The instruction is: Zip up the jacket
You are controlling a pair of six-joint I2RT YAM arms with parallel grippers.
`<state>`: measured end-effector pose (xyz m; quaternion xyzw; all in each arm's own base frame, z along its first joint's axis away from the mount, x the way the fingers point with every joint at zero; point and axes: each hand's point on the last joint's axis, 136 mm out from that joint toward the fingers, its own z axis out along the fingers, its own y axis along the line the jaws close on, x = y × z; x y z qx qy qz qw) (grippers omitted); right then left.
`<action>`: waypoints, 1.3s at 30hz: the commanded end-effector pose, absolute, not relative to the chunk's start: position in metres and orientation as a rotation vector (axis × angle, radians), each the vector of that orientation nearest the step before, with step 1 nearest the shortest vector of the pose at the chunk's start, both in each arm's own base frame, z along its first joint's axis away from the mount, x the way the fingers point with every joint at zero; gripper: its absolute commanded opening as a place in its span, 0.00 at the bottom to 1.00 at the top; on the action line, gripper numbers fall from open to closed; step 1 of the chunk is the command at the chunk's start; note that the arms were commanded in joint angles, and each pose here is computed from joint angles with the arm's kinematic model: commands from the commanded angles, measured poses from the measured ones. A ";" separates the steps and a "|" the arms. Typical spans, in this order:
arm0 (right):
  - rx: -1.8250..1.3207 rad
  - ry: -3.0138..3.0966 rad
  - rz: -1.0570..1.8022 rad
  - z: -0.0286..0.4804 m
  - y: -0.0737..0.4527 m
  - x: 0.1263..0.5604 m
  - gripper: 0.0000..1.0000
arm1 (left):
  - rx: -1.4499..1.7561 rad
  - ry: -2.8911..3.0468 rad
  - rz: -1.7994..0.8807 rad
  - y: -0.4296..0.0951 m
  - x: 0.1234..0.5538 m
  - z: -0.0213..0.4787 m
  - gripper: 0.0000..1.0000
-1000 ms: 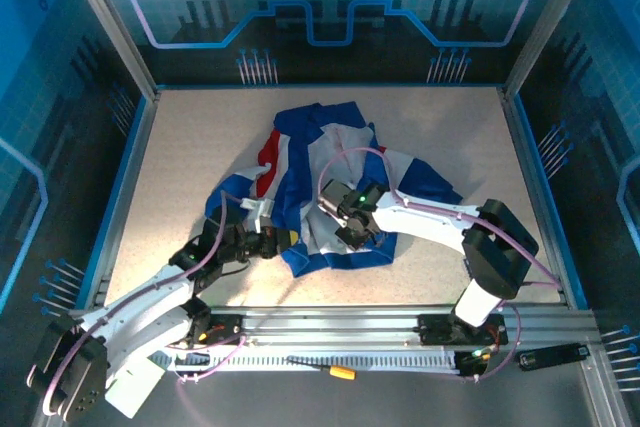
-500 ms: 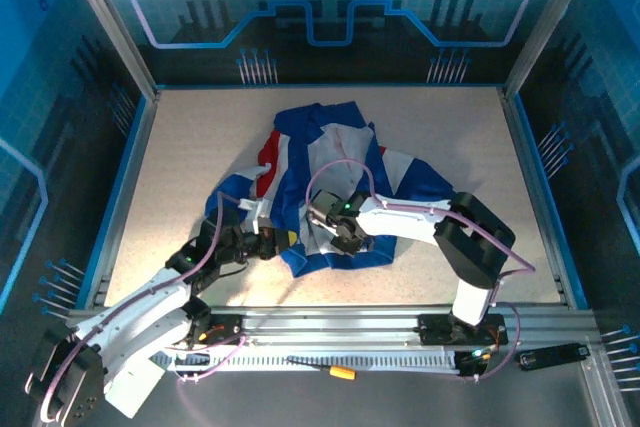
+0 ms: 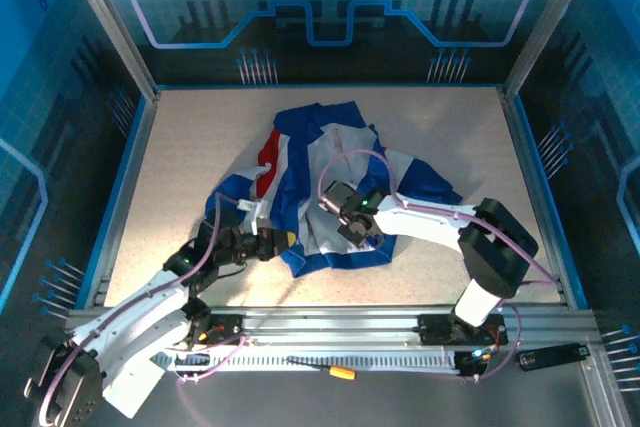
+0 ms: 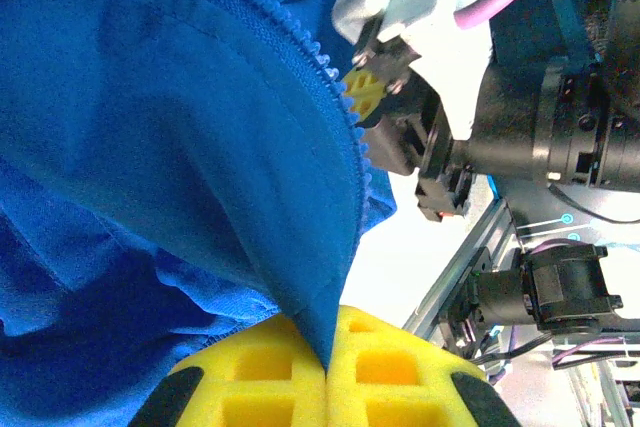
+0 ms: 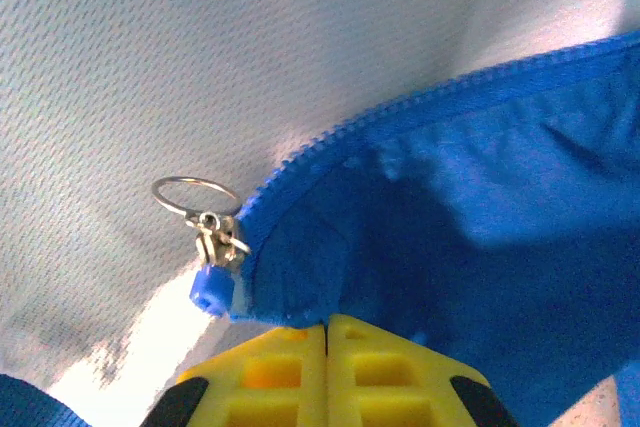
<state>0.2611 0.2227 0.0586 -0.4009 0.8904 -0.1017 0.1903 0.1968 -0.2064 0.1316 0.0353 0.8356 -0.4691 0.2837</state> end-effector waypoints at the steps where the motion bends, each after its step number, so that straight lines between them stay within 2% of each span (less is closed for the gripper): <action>1: -1.059 2.503 -0.196 0.067 0.222 0.261 0.00 | 0.113 2.216 -1.248 -0.208 0.198 0.142 0.00; 10: -0.989 2.458 0.079 0.092 0.231 0.229 0.00 | 0.021 2.182 -1.344 -0.217 0.207 0.165 0.00; 15: -1.002 2.517 0.326 0.076 0.238 0.193 0.00 | -0.016 2.207 -1.350 -0.227 0.215 0.169 0.00; 22: -1.070 2.689 0.315 0.044 0.243 0.151 0.00 | -0.067 2.281 -1.295 -0.230 0.222 0.153 0.00; 27: -1.039 2.652 0.294 0.052 0.236 0.135 0.00 | -0.090 2.321 -1.272 -0.230 0.224 0.140 0.00; 34: -1.033 2.597 0.446 0.071 0.225 0.114 0.00 | -0.141 2.355 -1.258 -0.232 0.231 0.123 0.00; 39: -1.042 2.778 0.469 0.040 0.226 0.096 0.00 | -0.164 2.368 -1.251 -0.234 0.235 0.116 0.00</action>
